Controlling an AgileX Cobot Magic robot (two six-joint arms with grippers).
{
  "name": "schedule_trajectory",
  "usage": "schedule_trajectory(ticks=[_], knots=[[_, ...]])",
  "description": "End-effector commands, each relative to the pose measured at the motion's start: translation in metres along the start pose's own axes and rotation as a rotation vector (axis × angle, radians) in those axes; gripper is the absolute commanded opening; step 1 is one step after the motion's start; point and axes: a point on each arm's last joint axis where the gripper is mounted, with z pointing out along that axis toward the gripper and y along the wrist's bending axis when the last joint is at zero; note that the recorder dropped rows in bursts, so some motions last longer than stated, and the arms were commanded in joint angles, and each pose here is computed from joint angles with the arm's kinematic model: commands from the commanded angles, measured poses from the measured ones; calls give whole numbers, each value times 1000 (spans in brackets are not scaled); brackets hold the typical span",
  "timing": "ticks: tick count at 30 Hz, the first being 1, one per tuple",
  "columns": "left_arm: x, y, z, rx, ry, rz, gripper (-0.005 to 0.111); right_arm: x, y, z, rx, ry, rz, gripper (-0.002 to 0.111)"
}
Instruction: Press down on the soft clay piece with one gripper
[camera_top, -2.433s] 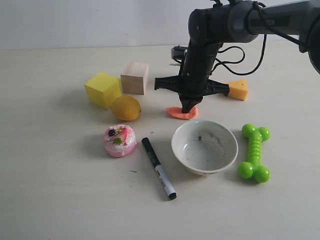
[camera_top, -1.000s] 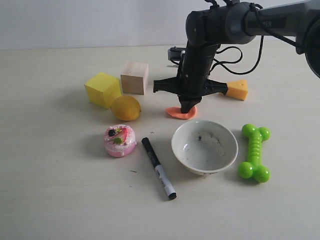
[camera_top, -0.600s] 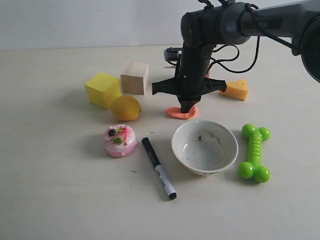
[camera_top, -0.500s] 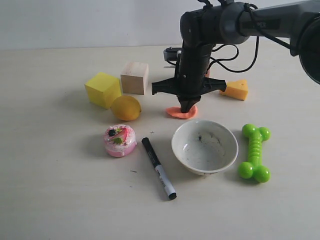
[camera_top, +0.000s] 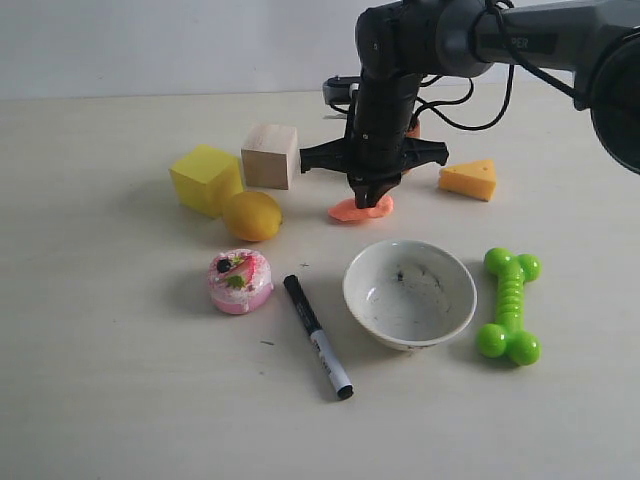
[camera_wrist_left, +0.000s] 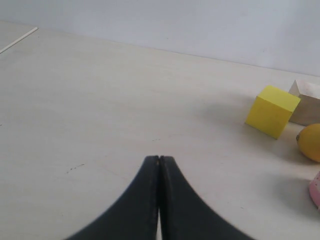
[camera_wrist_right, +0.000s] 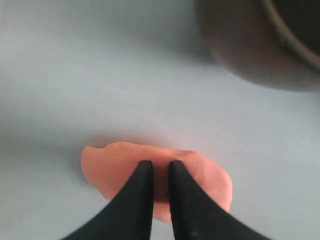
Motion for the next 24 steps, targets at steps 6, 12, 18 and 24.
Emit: schedule_trajectory(ticks=[6,12,18,24], knots=[[-1,0,0,7,-13,-6,0,1,-2,-3,29,19,-21,17],[-1,0,0,7,-13,-5,0,1,-2,-3,25,18,-17,17],[-1,0,0,7,-13,-3,0,1,-2,-3,25,18,-17,11],[-1,0,0,7,-13,-5,0,1,-2,-3,26,11,-19,0]])
